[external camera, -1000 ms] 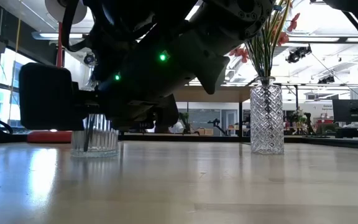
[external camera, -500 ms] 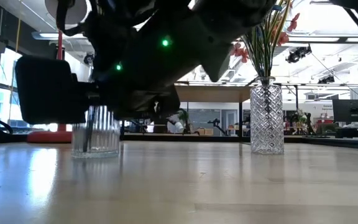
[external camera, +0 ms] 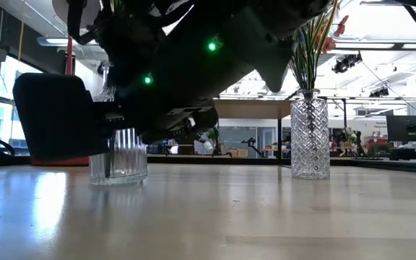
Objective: Pick and place flowers into a vace then onto a shelf
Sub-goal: Adjust the left transparent flower vase
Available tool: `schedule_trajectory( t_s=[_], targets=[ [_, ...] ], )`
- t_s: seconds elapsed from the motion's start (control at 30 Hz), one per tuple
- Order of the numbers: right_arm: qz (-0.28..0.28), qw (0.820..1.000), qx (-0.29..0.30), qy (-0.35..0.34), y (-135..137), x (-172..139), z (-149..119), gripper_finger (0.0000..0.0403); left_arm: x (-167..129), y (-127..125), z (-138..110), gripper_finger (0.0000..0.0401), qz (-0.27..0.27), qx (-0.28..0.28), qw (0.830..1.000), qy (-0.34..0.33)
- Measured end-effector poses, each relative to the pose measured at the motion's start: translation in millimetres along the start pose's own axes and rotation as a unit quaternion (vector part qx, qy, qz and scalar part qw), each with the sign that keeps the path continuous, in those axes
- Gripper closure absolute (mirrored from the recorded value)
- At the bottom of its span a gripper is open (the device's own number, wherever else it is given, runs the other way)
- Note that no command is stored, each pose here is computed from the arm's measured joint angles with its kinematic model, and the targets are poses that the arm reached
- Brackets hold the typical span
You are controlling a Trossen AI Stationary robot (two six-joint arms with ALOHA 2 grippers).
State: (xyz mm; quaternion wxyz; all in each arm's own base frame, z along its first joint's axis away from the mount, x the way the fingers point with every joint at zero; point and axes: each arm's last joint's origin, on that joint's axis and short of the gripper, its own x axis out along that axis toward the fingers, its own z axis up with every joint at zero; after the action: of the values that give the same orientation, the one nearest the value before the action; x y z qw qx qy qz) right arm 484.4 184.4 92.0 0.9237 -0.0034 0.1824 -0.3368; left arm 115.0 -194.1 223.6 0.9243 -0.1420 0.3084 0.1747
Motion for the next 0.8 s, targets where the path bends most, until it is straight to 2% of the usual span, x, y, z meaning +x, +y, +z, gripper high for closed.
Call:
schedule_trajectory(
  t_s=[0.07,0.13,0.27,0.37,0.5,0.8],
  targets=[
    [0.016,1.000,0.013,0.010,-0.4,2.7,0.3,0.0109,11.6,-3.2,0.8,0.0115,-0.010,0.020,1.000,-0.008],
    [0.029,0.999,0.022,0.017,-0.2,3.5,0.3,0.0109,26.4,-1.3,4.4,0.0122,0.002,0.048,0.999,-0.015],
    [0.023,1.000,0.016,0.014,0.0,2.8,0.0,0.0109,53.6,0.7,14.9,0.0137,0.008,0.087,0.996,-0.024],
    [0.026,0.999,0.013,0.016,0.1,2.8,-0.2,0.0109,74.6,3.7,20.6,0.0143,-0.011,0.081,0.997,-0.011],
    [0.027,0.999,0.014,0.017,0.0,3.0,-0.7,0.0109,92.5,12.5,27.3,0.0142,-0.002,0.062,0.998,-0.024],
    [0.028,0.999,0.005,0.017,0.0,3.1,-1.0,0.0109,95.6,8.9,35.6,0.0121,-0.008,0.064,0.996,-0.060]
  ],
)
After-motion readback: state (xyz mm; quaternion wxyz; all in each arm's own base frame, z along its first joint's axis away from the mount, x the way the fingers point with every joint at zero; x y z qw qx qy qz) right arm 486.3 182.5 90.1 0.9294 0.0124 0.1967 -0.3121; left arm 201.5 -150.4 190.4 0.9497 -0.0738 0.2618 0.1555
